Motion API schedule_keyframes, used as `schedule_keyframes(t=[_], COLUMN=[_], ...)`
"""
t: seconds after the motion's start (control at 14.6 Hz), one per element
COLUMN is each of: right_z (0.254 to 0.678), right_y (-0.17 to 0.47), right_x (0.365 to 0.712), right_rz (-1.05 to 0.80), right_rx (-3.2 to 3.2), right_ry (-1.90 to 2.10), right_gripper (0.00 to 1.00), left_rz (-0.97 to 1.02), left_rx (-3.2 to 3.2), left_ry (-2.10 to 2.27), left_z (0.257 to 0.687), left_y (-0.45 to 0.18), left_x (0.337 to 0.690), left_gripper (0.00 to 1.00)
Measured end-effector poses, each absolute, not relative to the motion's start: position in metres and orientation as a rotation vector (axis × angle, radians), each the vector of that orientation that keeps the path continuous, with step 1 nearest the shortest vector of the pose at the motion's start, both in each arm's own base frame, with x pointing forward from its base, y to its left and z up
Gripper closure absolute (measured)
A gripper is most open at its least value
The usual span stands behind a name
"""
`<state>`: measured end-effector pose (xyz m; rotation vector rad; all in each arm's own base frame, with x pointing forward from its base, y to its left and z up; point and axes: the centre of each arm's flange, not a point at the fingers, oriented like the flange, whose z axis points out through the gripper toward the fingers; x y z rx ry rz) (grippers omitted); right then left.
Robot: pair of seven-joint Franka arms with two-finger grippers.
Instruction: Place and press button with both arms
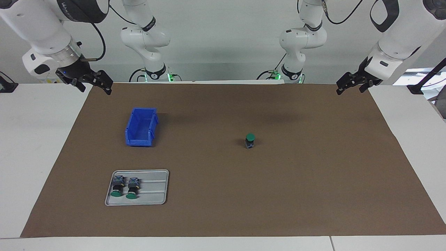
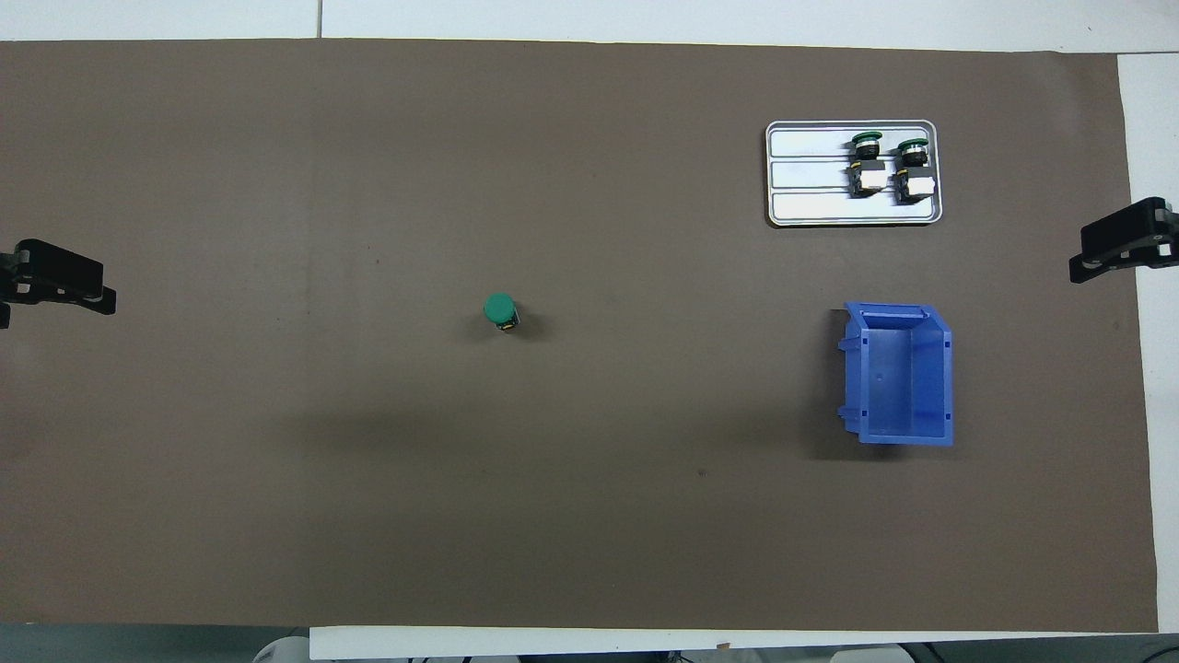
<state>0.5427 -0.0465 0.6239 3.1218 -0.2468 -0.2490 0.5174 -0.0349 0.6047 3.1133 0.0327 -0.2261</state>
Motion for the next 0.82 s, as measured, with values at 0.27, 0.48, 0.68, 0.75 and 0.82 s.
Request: schedule_keyframes(t=[0.27, 0.48, 0.68, 0.75, 0.82], right_z=[0.6239, 0.6239, 0.6239, 0.6239, 0.6239], right_y=[-0.0465, -0.0465, -0.0465, -0.0465, -0.0465], right_x=[0.5427, 0.5427, 0.5427, 0.5427, 0.5427], right_rz=[-0.249, -0.249, -0.249, -0.249, -0.249], right_rx=[3.122, 3.122, 3.122, 3.122, 3.122], right_ry=[-0.247, -0.247, -0.247, -0.247, -0.247], right_gripper=[0.01, 0.01, 0.01, 0.01, 0.01], left_rz=[-0.225, -0.224, -0.222, -0.221, -0.221], left_rx=[3.113, 3.113, 3.113, 3.112, 3.112], left_ry=[0.033, 0.035, 0.041, 0.043, 0.045], left_z=[0.6063, 0.6069, 0.6076, 0.6077, 0.6077], left_y=[-0.0349, -0.0342, -0.0319, -0.0314, -0.0305], left_x=[0.5171, 0.5172, 0.5174, 0.5174, 0.5174], left_gripper=[0.0, 0.0, 0.0, 0.0, 0.0])
